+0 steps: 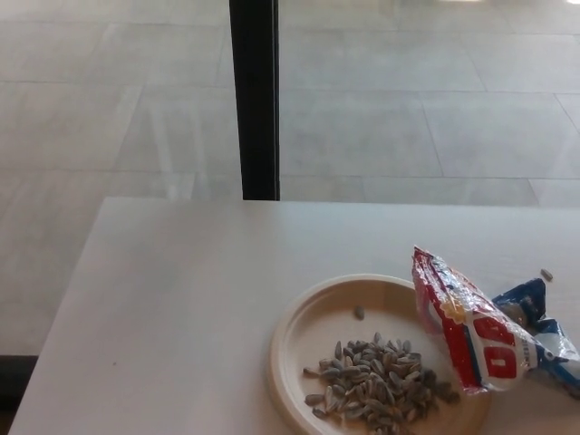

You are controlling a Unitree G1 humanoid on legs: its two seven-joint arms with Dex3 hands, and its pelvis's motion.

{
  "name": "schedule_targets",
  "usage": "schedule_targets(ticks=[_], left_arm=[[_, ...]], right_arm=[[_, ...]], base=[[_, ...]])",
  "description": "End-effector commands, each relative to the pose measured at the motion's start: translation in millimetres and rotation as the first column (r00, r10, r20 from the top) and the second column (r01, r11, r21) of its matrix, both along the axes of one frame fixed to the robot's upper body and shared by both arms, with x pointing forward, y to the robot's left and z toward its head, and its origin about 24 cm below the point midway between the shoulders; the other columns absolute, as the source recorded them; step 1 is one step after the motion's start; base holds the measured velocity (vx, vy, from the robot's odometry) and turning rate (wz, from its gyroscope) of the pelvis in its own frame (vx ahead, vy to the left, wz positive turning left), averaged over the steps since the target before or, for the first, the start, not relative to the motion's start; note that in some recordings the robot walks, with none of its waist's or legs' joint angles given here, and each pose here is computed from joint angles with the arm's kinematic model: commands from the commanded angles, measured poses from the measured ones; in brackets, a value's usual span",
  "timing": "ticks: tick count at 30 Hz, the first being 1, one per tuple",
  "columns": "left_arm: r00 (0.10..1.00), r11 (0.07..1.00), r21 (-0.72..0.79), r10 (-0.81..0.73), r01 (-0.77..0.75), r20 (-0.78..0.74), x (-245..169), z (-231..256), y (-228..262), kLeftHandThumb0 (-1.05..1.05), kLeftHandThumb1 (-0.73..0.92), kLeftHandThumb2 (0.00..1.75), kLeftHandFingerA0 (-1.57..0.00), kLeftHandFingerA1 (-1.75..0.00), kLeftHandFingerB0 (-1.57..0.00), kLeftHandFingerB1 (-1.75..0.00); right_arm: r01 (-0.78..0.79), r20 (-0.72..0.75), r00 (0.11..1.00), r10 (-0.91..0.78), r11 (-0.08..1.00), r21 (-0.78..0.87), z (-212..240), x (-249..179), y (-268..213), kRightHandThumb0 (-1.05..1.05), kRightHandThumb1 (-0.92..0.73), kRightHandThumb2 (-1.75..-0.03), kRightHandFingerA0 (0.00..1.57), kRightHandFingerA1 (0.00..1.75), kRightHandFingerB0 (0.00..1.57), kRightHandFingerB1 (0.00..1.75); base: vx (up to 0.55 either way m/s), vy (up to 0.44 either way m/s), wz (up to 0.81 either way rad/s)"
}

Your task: The robot uses its right hand to pick up a bag of sunflower seeds kept in the middle of the desk and tilts it over a plate kept next to it to pour out a few seeds and then puts the bag of seeds back on the desk

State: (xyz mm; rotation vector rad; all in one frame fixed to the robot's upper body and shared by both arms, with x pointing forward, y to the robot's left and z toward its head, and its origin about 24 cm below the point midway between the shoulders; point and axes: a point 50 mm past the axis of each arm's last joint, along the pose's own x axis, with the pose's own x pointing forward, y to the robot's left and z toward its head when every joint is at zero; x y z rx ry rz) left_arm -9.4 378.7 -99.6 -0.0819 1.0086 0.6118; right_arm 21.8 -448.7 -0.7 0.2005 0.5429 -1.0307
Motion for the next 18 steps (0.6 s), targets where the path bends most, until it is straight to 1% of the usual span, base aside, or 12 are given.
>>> schedule_targets(ticks=[1,4,5,7,8,9,10,11,12,13,16,18], left_arm=[[0.987,0.992,0.032,0.126,-0.123,-0.096,-23.6,5.2,10.4,-0.77,0.76,0.63,-0.46,-0.59,-0.30,-0.40],[0.989,0.992,0.046,0.124,-0.121,-0.084,-21.2,7.8,13.9,-0.79,0.78,0.63,-0.41,-0.58,-0.27,-0.36],[0.980,0.981,0.036,0.193,-0.191,-0.052,-21.0,7.5,14.4,-0.78,0.76,0.63,-0.39,-0.55,-0.27,-0.36],[0.977,0.977,0.024,0.213,-0.212,-0.027,-20.2,8.6,15.7,-0.79,0.75,0.63,-0.37,-0.56,-0.26,-0.37],[0.980,0.980,0.032,0.197,-0.196,-0.032,-19.5,8.7,15.8,-0.80,0.76,0.63,-0.39,-0.57,-0.26,-0.36],[0.981,0.982,0.032,0.189,-0.188,-0.034,-19.1,8.8,15.8,-0.81,0.76,0.63,-0.38,-0.59,-0.26,-0.37],[0.985,0.985,0.033,0.169,-0.167,-0.040,-18.3,9.1,15.9,-0.77,0.78,0.63,-0.40,-0.58,-0.24,-0.38],[0.987,0.988,0.041,0.148,-0.146,-0.056,-17.5,9.1,16.2,-0.76,0.78,0.63,-0.42,-0.56,-0.26,-0.37],[0.988,0.990,0.046,0.134,-0.131,-0.074,-17.0,8.9,16.2,-0.74,0.78,0.63,-0.42,-0.55,-0.26,-0.37],[0.988,0.991,0.047,0.125,-0.121,-0.087,-16.2,8.5,16.0,-0.74,0.78,0.63,-0.45,-0.56,-0.27,-0.37],[0.986,0.991,0.050,0.132,-0.128,-0.101,-11.2,7.5,16.5,-0.74,0.77,0.63,-0.46,-0.57,-0.29,-0.38],[0.987,0.988,0.035,0.150,-0.148,-0.052,-1.9,7.3,16.6,-0.75,0.73,0.62,-0.44,-0.59,-0.28,-0.40]], right_arm=[[0.301,-0.199,0.942,-0.269,0.941,0.154,-68.4,-79.1,33.7,-0.90,-0.52,-0.89,0.00,0.48,0.00,0.25],[0.307,-0.211,0.939,-0.272,0.939,0.155,-67.9,-85.2,34.5,-0.91,-0.52,-0.91,0.00,0.48,0.00,0.30],[0.359,-0.173,0.927,-0.331,0.919,0.164,-66.9,-86.1,32.4,-0.90,-0.51,-0.91,0.00,0.46,0.00,0.32],[0.369,-0.165,0.925,-0.343,0.914,0.167,-68.4,-83.2,32.3,-0.92,-0.52,-0.92,0.00,0.45,0.00,0.30],[0.364,-0.151,0.928,-0.340,0.916,0.170,-68.2,-83.9,32.5,-0.79,-0.58,-0.73,0.00,0.41,0.00,0.21],[0.363,-0.151,0.928,-0.340,0.916,0.169,-68.1,-83.9,32.3,-0.86,-0.51,-0.92,0.00,0.52,0.00,0.36],[0.345,-0.157,0.934,-0.320,0.924,0.167,-68.3,-82.7,32.3,-0.83,-0.49,-0.92,0.01,0.62,0.00,0.38],[0.307,-0.174,0.945,-0.279,0.937,0.165,-68.9,-81.3,32.8,-0.76,-0.69,-0.58,0.06,0.86,0.00,0.57],[0.275,-0.194,0.951,-0.243,0.948,0.160,-69.6,-78.6,33.0,-0.74,-0.67,-0.59,0.09,0.83,0.00,0.61],[0.255,-0.201,0.954,-0.222,0.953,0.161,-70.2,-75.8,33.1,-0.71,-0.53,-0.87,0.23,0.74,0.03,0.60],[0.181,-0.232,0.962,-0.143,0.971,0.153,-72.7,-65.6,34.1,-0.71,-0.54,-0.89,0.27,0.74,0.04,0.59],[0.098,-0.241,0.969,-0.056,0.981,0.167,-76.3,-50.6,36.2,-0.74,-0.50,-0.89,0.35,0.76,0.07,0.59]], base=[[0.00,0.000,0.00],[0.00,0.000,0.00],[0.00,0.000,0.00],[0.00,0.000,0.00],[0.00,0.000,0.00],[0.00,0.000,0.00],[0.00,0.000,0.00],[0.00,0.000,0.00],[0.00,0.000,0.00],[0.00,0.000,0.00],[0.00,0.000,0.00],[0.00,0.000,0.00]])
